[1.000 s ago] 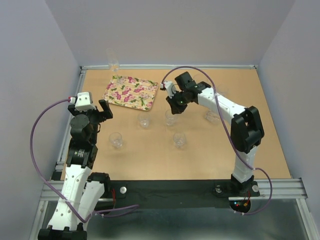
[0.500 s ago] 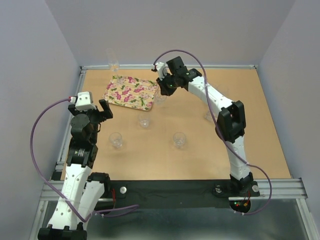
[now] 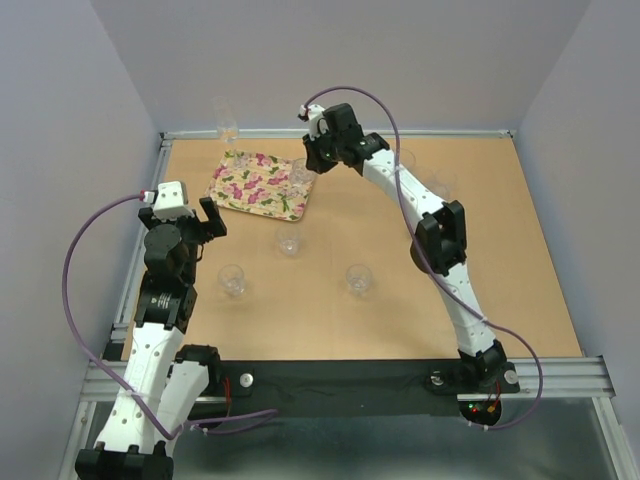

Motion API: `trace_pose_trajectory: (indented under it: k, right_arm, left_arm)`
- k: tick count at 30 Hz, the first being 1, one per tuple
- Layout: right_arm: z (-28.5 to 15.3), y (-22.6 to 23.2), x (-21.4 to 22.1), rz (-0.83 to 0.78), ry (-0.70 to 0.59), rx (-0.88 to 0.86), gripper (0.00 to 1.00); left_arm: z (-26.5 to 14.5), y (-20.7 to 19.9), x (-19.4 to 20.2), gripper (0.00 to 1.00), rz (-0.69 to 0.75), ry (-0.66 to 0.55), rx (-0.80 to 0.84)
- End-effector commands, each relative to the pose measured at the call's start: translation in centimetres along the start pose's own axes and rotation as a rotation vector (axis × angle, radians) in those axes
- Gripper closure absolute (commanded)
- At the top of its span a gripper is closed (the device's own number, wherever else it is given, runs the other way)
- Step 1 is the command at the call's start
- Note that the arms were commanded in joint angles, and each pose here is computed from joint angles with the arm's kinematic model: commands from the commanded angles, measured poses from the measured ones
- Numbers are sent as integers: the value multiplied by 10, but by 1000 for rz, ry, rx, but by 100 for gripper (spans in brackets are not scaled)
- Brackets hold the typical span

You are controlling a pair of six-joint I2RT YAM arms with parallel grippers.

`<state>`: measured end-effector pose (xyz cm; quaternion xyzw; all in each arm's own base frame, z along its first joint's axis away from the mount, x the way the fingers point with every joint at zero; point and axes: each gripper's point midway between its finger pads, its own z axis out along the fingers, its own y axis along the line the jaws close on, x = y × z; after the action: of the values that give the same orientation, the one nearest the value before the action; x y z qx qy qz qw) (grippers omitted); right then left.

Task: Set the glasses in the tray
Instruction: Place the glass into the tray

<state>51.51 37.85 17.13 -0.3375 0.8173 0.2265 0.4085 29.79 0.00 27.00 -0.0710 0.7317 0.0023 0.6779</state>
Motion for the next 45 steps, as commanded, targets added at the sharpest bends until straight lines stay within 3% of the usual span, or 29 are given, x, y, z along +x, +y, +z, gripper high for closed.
trace_pose_trajectory:
  k: [1, 12, 35, 41, 45]
  right_arm:
    - [11, -12, -40, 61, -153, 79, 100]
    - [39, -43, -56, 169, -304, 203, 100]
    - [68, -87, -14, 193, -262, 290, 94]
    - [69, -89, -11, 190, -257, 292, 77]
    - [63, -88, -20, 179, -276, 288, 57]
  left_arm:
    - [2, 1, -13, 1, -5, -57, -5]
    - [3, 1, -11, 1, 0, -49, -7]
    - [5, 0, -10, 1, -1, -45, -5]
    - [5, 0, -10, 1, -4, -45, -5]
    - [5, 0, -10, 1, -3, -45, -5]
